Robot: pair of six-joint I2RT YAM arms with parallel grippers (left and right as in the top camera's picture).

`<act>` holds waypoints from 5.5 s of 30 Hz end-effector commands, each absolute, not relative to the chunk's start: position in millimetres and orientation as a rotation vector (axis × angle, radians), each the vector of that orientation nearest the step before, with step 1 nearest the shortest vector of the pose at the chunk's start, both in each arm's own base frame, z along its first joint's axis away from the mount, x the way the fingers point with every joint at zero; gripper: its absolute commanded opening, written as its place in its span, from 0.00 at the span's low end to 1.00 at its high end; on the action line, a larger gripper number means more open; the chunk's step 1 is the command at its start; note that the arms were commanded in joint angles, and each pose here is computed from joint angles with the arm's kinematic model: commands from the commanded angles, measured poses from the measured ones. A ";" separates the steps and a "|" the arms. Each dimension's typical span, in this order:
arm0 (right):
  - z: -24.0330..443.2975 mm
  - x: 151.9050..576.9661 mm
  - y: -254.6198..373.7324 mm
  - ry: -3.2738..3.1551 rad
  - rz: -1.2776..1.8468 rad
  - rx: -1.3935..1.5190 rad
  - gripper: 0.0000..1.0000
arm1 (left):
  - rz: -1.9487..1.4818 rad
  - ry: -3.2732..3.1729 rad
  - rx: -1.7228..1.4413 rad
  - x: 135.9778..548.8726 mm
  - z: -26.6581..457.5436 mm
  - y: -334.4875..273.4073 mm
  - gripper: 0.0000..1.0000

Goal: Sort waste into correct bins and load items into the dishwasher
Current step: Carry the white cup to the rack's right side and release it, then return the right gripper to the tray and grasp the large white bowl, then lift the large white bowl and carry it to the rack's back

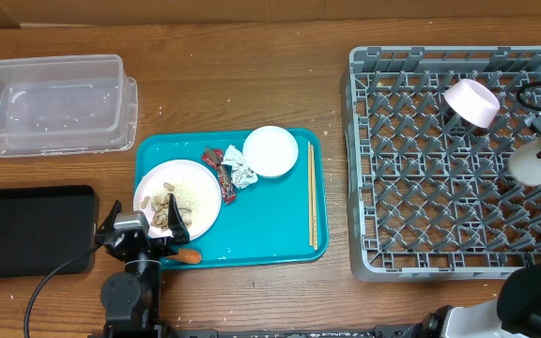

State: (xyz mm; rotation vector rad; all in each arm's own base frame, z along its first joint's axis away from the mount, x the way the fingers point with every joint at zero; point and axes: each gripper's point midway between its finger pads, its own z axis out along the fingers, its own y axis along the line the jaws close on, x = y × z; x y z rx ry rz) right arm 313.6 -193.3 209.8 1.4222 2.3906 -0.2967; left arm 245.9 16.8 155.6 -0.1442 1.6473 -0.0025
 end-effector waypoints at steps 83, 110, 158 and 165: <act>59.5 318.0 297.5 2.775 0.384 -1.075 0.76 | 0.013 1.639 -0.129 245.5 156.8 17.4 1.00; 28.5 314.3 289.6 2.839 0.321 -1.118 0.75 | 0.014 1.639 -0.129 245.5 156.8 17.4 1.00; 207.8 348.6 305.7 2.696 0.516 -0.842 0.04 | 0.013 1.639 -0.129 245.5 156.8 17.4 1.00; 249.5 376.7 219.1 2.721 0.500 -0.483 0.04 | 0.013 1.639 -0.129 245.5 156.8 17.4 1.00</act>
